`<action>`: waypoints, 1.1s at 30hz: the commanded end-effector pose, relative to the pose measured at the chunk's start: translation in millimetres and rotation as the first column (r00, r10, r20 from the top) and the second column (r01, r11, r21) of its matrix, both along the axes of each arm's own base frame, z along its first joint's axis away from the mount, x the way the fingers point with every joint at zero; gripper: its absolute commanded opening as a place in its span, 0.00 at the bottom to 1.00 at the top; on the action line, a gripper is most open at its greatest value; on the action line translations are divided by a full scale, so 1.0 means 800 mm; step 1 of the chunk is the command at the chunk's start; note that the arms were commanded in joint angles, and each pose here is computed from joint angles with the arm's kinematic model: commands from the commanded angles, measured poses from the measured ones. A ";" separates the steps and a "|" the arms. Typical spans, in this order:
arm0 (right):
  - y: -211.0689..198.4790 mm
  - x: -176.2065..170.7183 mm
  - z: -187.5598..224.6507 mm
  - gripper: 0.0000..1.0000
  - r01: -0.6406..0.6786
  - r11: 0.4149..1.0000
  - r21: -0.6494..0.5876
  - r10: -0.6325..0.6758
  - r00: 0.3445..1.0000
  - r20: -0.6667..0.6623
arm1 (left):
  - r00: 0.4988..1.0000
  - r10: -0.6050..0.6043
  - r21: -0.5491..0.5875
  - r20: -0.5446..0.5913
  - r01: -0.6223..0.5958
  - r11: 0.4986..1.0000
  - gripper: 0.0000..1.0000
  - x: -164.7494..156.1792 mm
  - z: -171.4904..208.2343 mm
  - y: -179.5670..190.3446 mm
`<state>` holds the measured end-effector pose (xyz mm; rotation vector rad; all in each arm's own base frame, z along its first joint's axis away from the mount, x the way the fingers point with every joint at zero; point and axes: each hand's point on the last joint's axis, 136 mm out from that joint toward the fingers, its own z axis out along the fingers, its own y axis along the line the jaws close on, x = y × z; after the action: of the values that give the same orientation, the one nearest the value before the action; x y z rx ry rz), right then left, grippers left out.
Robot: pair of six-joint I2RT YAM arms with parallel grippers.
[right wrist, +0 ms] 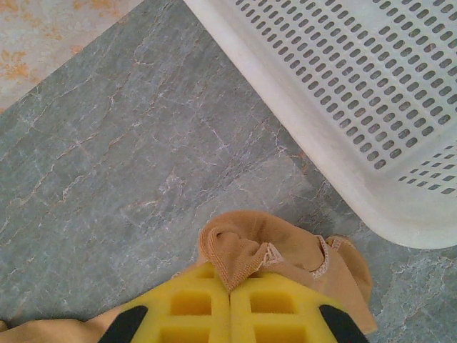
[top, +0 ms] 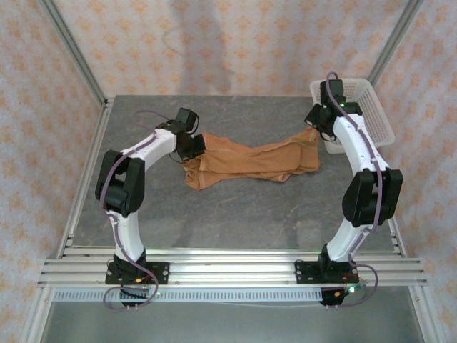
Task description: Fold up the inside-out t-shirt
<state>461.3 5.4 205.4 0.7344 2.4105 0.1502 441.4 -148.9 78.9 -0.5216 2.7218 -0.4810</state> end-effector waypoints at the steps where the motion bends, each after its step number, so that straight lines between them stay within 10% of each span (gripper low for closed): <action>1: 0.003 -0.004 0.009 0.00 -0.020 1.000 -0.012 0.020 1.000 -0.002 | 0.998 -0.025 0.081 0.060 0.020 0.997 0.00 -0.002 0.053 0.010; 10: 0.003 -0.010 0.015 0.00 -0.030 0.999 -0.016 0.030 1.000 0.001 | 0.990 -0.082 0.116 0.118 0.068 0.991 0.00 -0.030 0.100 -0.004; 18: 0.004 -0.041 -0.014 0.00 -0.036 0.999 -0.008 0.036 0.998 -0.043 | 0.995 -0.089 0.095 -0.040 0.093 0.991 0.01 -0.117 -0.038 -0.040; 25: -0.001 -0.065 -0.041 0.00 -0.038 0.999 -0.028 0.035 0.995 -0.092 | 0.999 -0.042 0.263 0.018 0.036 0.964 0.64 -0.122 0.002 0.007; 33: 0.004 -0.066 -0.050 0.00 -0.046 0.999 -0.005 0.045 0.993 -0.109 | 0.990 -0.091 0.155 0.109 0.074 0.985 0.44 -0.095 0.045 -0.025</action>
<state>410.5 6.8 157.5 0.7276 2.5485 0.1175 361.1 -165.3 112.3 -0.3399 2.6535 -0.2846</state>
